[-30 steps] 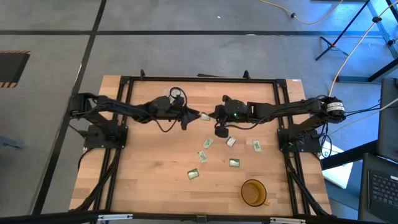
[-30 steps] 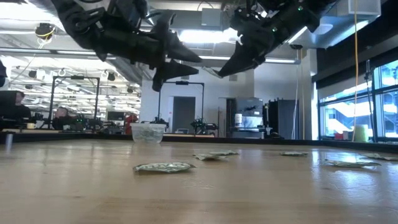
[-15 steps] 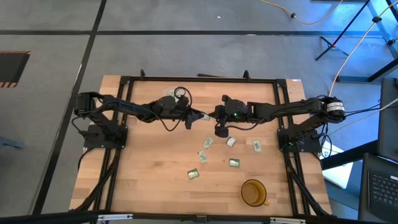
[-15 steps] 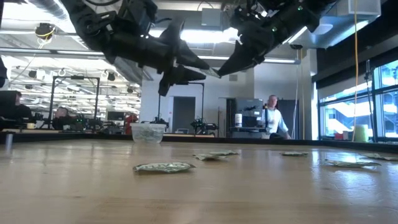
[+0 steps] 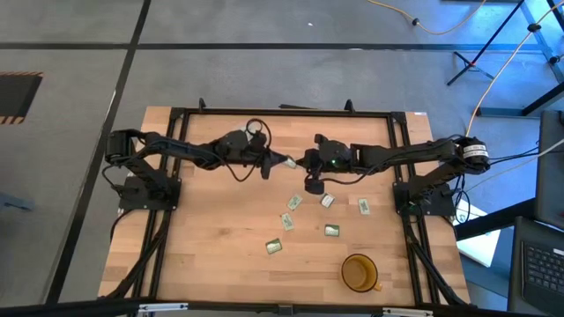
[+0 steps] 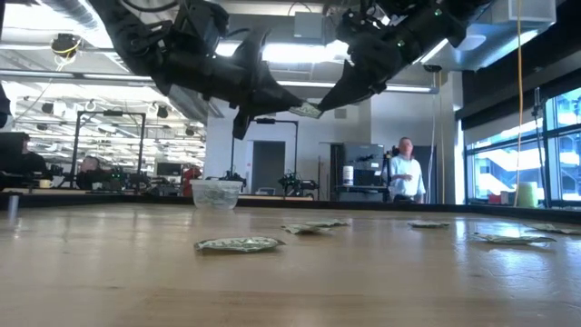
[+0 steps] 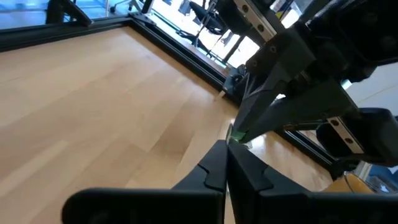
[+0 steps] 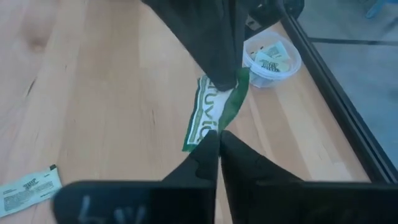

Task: Pick and place Stevia / Truvia into bins
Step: Put the truvia packet into the transparent container

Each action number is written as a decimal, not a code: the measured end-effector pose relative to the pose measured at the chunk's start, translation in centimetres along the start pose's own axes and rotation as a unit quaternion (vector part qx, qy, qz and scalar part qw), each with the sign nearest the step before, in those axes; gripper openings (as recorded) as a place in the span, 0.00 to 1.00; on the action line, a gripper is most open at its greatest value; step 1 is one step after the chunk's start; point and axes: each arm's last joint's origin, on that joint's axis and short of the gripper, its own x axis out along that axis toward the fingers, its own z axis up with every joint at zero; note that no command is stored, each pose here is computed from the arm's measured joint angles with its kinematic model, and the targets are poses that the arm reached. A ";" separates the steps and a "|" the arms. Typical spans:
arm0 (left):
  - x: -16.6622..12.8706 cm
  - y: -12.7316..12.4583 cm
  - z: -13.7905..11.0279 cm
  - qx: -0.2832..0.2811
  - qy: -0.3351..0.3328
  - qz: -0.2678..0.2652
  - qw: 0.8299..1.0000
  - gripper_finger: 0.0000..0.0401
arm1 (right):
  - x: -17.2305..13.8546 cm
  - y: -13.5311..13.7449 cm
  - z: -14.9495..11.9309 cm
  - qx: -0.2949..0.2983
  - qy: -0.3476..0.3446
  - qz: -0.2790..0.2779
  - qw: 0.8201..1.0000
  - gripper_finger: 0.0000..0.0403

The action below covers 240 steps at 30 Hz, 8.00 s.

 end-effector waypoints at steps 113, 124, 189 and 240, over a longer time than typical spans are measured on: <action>-11.9 -0.9 -2.8 0.163 -0.143 -0.049 0.975 0.24 | 1.1 4.4 -11.5 0.139 0.370 0.041 0.917 0.27; -11.9 -0.9 -2.8 0.163 -0.144 -0.047 0.975 0.23 | 1.0 4.3 -11.5 0.126 0.370 0.044 0.920 0.08; -0.9 0.1 0.1 -0.064 0.013 -0.049 0.997 0.02 | 0.4 2.4 5.2 -0.158 0.087 -0.083 0.980 0.13; -8.9 13.1 1.8 -0.129 0.144 0.304 0.933 0.10 | -3.7 1.7 -1.9 0.023 0.318 -0.117 0.940 0.46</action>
